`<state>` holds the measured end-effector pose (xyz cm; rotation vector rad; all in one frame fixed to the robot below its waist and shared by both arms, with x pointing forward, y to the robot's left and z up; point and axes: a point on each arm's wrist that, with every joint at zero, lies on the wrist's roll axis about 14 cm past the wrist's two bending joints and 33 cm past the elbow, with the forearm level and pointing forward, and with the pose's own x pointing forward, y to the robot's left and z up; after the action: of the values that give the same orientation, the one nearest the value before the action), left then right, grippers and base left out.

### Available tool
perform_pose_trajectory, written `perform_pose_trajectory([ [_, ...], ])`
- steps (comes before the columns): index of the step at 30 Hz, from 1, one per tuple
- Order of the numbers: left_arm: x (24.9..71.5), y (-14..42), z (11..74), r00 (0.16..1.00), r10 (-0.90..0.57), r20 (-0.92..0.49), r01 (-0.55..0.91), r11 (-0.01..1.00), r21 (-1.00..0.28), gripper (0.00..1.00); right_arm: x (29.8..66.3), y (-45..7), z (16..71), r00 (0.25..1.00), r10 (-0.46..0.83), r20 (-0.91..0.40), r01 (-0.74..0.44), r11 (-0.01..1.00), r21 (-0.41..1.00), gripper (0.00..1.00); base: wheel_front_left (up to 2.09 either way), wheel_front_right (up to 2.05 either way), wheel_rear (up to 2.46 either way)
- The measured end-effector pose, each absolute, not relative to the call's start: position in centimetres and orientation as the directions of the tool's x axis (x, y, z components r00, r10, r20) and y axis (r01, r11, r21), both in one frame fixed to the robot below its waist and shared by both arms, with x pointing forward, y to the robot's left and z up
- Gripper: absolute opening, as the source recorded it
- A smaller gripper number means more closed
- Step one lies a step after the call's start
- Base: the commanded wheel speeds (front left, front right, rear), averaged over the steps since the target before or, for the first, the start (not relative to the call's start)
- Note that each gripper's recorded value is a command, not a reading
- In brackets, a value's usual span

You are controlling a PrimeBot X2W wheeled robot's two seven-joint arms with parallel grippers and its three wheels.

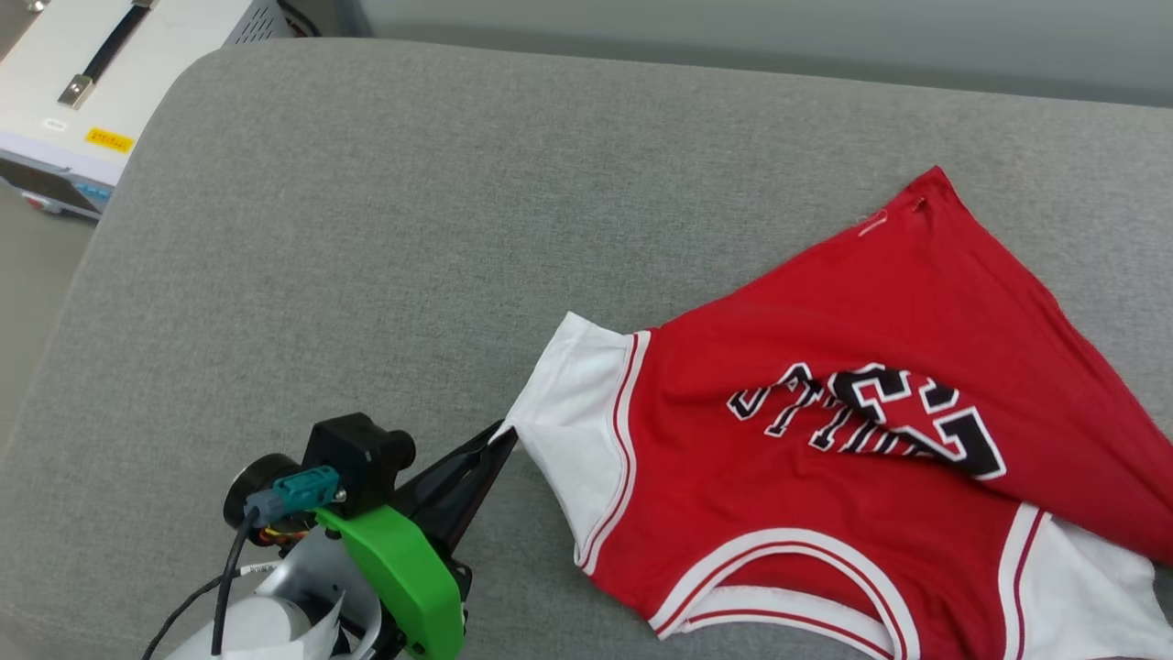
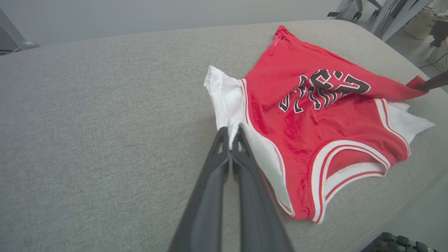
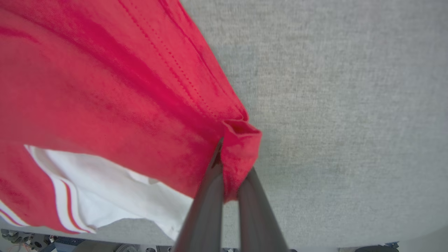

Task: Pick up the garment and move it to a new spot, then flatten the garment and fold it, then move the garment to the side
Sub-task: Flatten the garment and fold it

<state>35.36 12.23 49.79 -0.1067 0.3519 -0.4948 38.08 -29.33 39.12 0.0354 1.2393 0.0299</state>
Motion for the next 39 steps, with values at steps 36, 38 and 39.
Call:
perform_pose_trajectory([
  [36,36.3,10.1,50.0,0.817,-0.521,-0.248,0.473,0.851,-0.230,0.00,46.8,-20.6,46.0,0.509,0.185,-0.841,-0.233,0.970,0.072,1.00,0.00,0.00,0.00],
  [38,36.4,10.5,49.5,0.819,-0.510,-0.263,0.460,0.857,-0.233,0.00,48.0,-20.3,45.0,0.487,0.170,-0.857,-0.248,0.967,0.051,1.00,0.00,0.00,0.00],
  [39,36.4,10.6,49.3,0.818,-0.508,-0.268,0.456,0.858,-0.235,0.00,48.5,-20.2,44.6,0.482,0.166,-0.860,-0.248,0.968,0.047,1.00,0.00,0.00,0.00],
])
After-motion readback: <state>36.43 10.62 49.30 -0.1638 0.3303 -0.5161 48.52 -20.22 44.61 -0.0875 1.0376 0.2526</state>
